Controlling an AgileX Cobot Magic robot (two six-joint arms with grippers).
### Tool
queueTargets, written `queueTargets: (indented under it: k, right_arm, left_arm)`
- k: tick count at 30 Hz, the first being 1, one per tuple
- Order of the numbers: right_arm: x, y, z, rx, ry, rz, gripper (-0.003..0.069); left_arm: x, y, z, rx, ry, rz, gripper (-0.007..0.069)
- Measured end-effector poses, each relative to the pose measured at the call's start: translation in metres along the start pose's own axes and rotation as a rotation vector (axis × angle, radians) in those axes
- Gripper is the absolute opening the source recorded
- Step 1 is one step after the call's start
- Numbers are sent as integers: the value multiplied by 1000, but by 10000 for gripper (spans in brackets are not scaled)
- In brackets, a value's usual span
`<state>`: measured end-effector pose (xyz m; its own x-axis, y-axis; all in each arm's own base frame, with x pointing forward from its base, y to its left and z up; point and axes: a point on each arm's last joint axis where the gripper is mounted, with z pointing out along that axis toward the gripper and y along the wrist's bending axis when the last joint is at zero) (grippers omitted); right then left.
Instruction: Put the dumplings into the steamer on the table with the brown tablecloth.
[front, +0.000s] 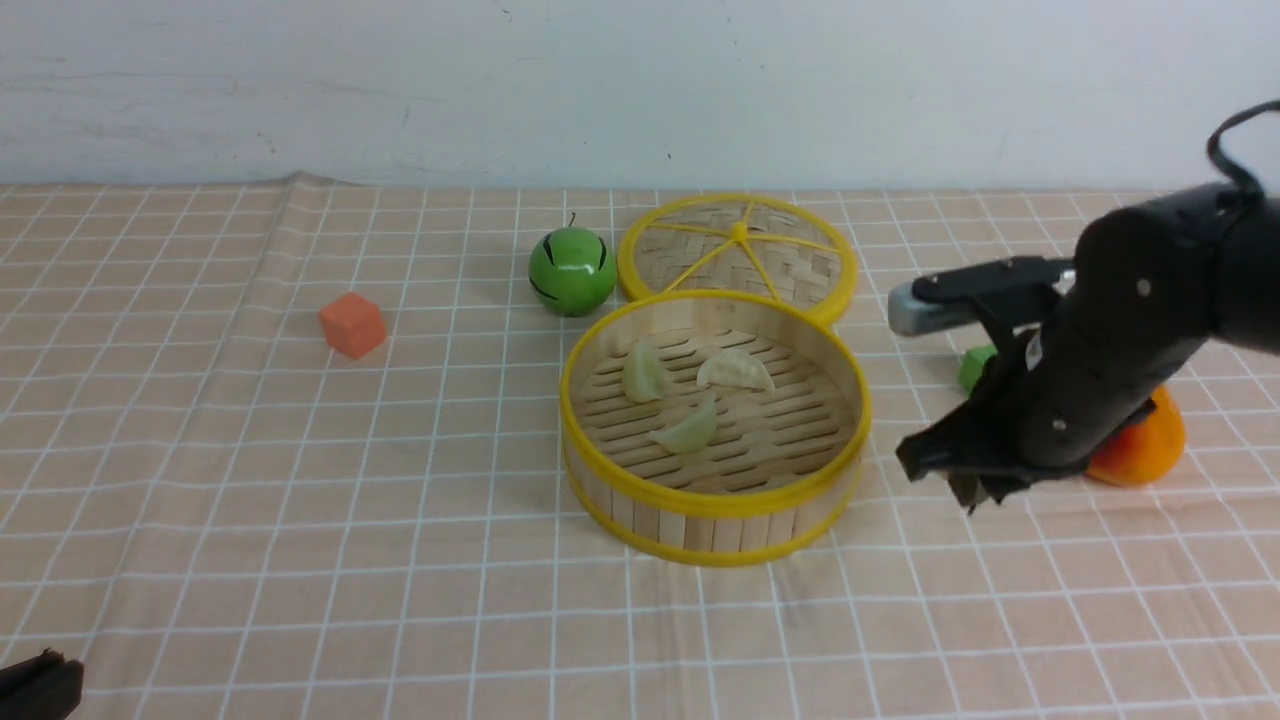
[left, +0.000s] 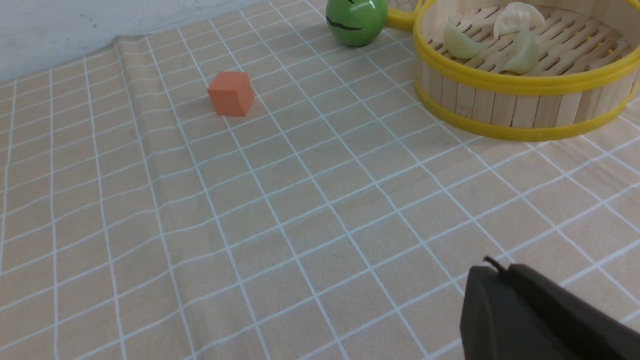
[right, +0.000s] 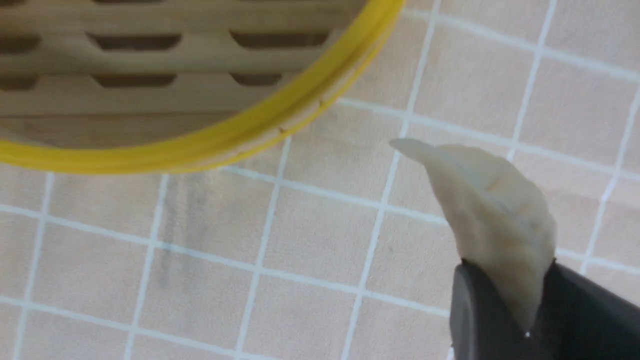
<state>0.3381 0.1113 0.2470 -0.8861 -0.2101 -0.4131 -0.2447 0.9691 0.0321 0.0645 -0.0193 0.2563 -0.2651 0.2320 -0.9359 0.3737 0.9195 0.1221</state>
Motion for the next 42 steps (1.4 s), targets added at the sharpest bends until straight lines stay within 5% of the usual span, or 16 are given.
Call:
queueTargets:
  k: [5,10,20,26,30,34,37,42]
  right_arm:
    - [-22,11,-22,-105,-133,-26,140]
    - [-38,35,11,-232,-219,-40,140]
    - [-42,46,93,-231,-210,-32,149]
    - [-46,47,87,-239,-216,-34,353]
    - [-55,51,38,-282,-239,-72,446]
    - [-63,50,-52,-283,-362,-169,453]
    - [-53,44,-120,-237,-476,-244,405]
    - [15,17,-241,-55,-719,-289,200]
  left_arm:
    - [-1,0,0,1,-6,0,18]
    - [-1,0,0,3,-12,0,18]
    - [-1,0,0,4,-15,0,18]
    - [-2,0,0,5,-19,0,22]
    - [-4,-1,0,12,-46,0,26]
    - [-7,-2,0,19,-76,1,29]
    - [-7,-2,0,20,-77,1,31]
    - [-7,-2,0,19,-76,2,38]
